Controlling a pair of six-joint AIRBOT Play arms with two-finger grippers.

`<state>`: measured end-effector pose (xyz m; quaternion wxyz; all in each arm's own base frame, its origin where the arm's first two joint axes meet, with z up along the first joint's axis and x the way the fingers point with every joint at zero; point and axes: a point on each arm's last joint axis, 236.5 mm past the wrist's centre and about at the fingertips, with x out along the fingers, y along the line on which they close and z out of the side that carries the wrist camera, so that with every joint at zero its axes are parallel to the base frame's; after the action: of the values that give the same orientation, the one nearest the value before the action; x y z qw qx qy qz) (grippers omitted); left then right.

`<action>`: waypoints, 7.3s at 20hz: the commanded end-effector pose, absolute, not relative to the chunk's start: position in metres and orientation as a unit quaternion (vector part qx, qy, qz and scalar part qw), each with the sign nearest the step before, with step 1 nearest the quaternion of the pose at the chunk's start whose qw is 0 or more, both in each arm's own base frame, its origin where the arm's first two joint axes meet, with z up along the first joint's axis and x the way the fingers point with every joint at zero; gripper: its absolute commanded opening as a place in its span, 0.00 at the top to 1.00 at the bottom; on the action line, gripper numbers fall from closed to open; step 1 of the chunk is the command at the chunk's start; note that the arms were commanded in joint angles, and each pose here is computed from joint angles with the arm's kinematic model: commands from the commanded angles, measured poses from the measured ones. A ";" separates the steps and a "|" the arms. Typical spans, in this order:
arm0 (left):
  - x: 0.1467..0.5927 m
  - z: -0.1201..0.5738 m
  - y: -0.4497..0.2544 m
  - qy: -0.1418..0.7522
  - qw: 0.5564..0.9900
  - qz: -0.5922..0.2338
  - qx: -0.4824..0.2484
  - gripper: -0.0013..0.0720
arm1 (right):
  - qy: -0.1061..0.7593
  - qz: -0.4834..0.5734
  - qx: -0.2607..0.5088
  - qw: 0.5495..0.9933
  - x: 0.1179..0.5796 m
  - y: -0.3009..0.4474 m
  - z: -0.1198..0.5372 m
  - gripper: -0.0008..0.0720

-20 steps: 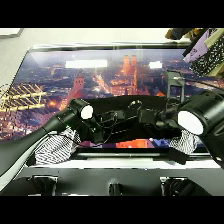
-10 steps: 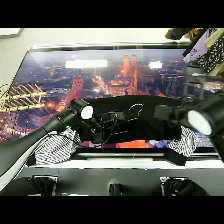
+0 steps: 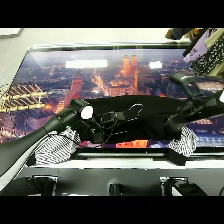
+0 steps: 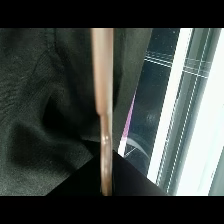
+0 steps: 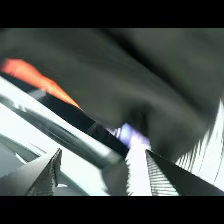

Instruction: Fold the clothes and pants, and hang the long-sleeved shirts on hangers.

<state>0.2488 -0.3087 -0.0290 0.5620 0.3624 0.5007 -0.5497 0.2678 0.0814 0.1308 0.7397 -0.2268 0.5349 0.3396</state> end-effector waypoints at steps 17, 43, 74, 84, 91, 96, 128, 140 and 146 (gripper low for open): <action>0.249 -0.029 -0.308 0.504 0.563 -0.547 0.360 0.95 | 0.414 0.638 -0.307 0.572 0.278 0.161 0.065 0.94; 0.263 -0.002 -0.321 0.553 0.767 -0.298 -0.129 0.00 | 0.524 0.428 -0.185 0.713 0.291 0.140 0.100 0.95; 0.325 -0.002 -0.309 0.568 0.767 -0.243 -0.174 0.95 | 0.510 0.452 -0.150 0.716 0.256 0.154 0.135 0.95; 0.359 0.008 -0.288 0.553 0.779 -0.220 -0.197 0.96 | 0.510 0.470 -0.138 0.707 0.244 0.161 0.141 0.95; 0.363 0.008 -0.289 0.547 0.783 -0.219 -0.199 0.96 | 0.523 0.477 -0.142 0.692 0.235 0.158 0.139 0.95; 0.369 0.019 -0.292 0.536 0.788 -0.224 -0.202 0.96 | 0.539 0.480 -0.135 0.679 0.236 0.158 0.130 0.95; 0.373 0.045 -0.276 0.527 0.806 -0.236 -0.128 0.95 | 0.675 0.385 -0.185 0.602 0.208 0.141 0.085 0.95; 0.349 0.171 -0.285 0.486 0.811 -0.305 -0.112 0.95 | 0.597 0.447 -0.187 0.639 0.256 0.233 0.043 0.95; 0.285 0.090 -0.286 0.581 0.753 -0.301 -0.075 0.96 | 0.562 0.454 -0.197 0.663 0.267 0.250 0.052 0.95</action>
<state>0.3097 -0.2868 0.1224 0.7717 -0.0845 0.5519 -0.3046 0.2621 0.2414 0.0472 0.6542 -0.1940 0.5769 0.4489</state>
